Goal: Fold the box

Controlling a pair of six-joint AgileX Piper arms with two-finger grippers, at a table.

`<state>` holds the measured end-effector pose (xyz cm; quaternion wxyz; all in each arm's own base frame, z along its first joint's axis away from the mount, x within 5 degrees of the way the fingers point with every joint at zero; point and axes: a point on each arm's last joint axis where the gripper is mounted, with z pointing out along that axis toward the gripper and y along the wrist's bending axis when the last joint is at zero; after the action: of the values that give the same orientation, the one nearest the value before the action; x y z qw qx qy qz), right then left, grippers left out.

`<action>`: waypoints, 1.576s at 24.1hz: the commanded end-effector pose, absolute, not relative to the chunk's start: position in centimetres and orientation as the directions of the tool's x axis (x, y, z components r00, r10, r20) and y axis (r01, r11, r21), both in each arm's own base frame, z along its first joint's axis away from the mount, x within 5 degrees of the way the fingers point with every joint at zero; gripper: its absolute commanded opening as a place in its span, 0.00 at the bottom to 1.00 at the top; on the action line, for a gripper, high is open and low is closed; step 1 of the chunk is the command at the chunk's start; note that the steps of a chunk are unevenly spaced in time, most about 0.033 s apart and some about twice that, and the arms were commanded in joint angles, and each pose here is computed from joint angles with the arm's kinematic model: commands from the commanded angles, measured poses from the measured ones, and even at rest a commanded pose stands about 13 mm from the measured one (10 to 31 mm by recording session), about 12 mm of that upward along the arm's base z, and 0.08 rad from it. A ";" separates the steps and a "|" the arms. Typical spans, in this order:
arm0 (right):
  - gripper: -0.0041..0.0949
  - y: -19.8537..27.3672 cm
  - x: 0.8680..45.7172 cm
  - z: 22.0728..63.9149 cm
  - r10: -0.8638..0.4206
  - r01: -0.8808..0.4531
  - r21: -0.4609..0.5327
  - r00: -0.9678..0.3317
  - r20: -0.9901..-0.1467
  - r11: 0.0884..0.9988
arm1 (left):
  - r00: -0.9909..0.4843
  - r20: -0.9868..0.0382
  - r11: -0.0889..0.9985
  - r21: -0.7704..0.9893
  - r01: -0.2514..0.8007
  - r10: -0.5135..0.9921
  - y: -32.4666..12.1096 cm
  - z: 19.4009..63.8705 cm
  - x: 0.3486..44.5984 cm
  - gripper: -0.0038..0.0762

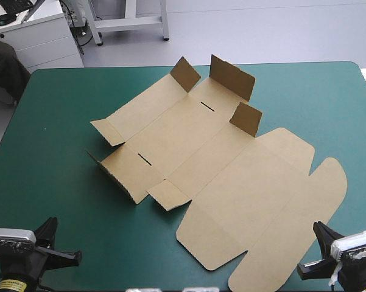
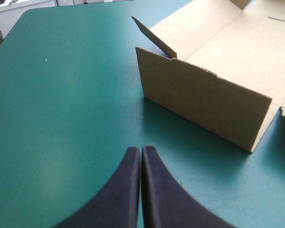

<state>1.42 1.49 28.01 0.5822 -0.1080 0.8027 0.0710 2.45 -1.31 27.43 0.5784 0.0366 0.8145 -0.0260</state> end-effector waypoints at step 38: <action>0.86 2.9 14.0 38.0 -0.243 -0.338 -0.049 -0.561 -0.791 0.940 | -0.245 -0.970 0.997 -0.022 0.080 -0.002 -1.3 29.0 2.6 0.04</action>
<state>10.81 2.54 35.47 0.4372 -0.1402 0.8860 0.0640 2.45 -1.32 27.44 0.5785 0.0363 0.8145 -0.0271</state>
